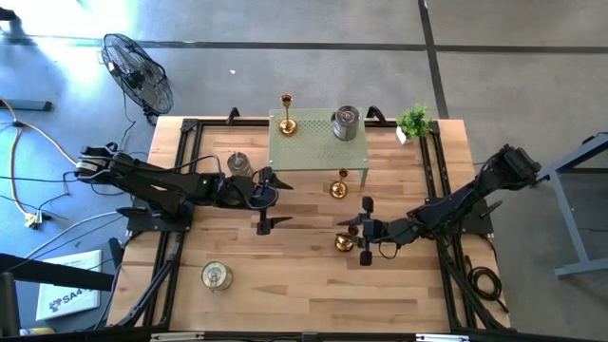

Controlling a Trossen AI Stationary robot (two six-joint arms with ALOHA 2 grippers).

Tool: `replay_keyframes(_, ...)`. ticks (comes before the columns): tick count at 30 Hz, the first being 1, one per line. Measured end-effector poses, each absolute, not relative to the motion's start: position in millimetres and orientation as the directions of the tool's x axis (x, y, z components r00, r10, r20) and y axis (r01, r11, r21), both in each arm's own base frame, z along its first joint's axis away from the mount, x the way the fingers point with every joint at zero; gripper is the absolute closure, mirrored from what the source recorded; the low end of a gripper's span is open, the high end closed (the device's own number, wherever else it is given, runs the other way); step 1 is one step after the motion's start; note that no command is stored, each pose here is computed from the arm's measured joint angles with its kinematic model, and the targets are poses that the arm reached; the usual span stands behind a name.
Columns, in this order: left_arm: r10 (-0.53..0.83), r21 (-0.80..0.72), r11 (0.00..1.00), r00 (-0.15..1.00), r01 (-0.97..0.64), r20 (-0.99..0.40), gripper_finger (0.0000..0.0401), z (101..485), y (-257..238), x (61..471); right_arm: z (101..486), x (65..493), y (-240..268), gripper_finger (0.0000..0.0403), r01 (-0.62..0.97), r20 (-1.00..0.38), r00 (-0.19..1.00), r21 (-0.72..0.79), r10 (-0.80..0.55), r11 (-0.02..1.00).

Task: Pick & Place candle stick holders
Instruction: Put the bottom gold candle holder on the shelf aligned with the other gold candle holder

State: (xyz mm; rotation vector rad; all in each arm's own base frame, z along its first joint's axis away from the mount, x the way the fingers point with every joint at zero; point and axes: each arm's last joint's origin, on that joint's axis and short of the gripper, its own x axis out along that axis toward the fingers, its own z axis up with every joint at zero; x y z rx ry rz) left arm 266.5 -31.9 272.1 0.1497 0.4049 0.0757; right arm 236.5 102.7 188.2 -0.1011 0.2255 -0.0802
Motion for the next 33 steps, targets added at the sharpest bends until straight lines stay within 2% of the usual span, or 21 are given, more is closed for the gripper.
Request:
replay_keyframes(3, 0.148, 0.177, 0.980, 0.912, -0.085, -0.382, 0.0002, 272.2, -30.6, 266.3, 197.5, 242.2, 105.5, 0.0291, 0.062, -0.214, 0.973, -0.135, -0.090, 0.989)
replay_keyframes(12, 0.103, 0.190, 0.981, 0.925, -0.034, -0.366, 0.0002, 272.2, -32.4, 270.0, 233.2, 260.5, 114.8, 0.0291, 0.033, -0.237, 0.967, -0.249, -0.093, 0.968)
replay_keyframes(17, 0.002, 0.138, 0.989, 0.943, 0.046, -0.332, 0.0002, 264.4, -37.4, 285.3, 254.1, 267.8, 118.3, 0.0291, 0.022, -0.225, 0.970, -0.303, -0.094, 0.953)
replay_keyframes(21, -0.080, 0.084, 0.991, 0.969, 0.102, -0.232, 0.0002, 255.2, -43.0, 306.8, 266.4, 271.3, 120.1, 0.0291, 0.016, -0.212, 0.973, -0.336, -0.092, 0.942)
replay_keyframes(27, -0.066, 0.051, 0.996, 0.977, 0.078, -0.201, 0.0002, 233.1, -45.3, 326.7, 274.6, 273.3, 121.2, 0.0291, 0.012, -0.199, 0.976, -0.357, -0.089, 0.934)
replay_keyframes(33, 0.044, 0.063, 0.997, 0.982, -0.033, -0.185, 0.0002, 223.0, -43.2, 334.4, 274.4, 273.6, 120.4, 0.0291, 0.013, -0.201, 0.975, -0.364, -0.092, 0.931)
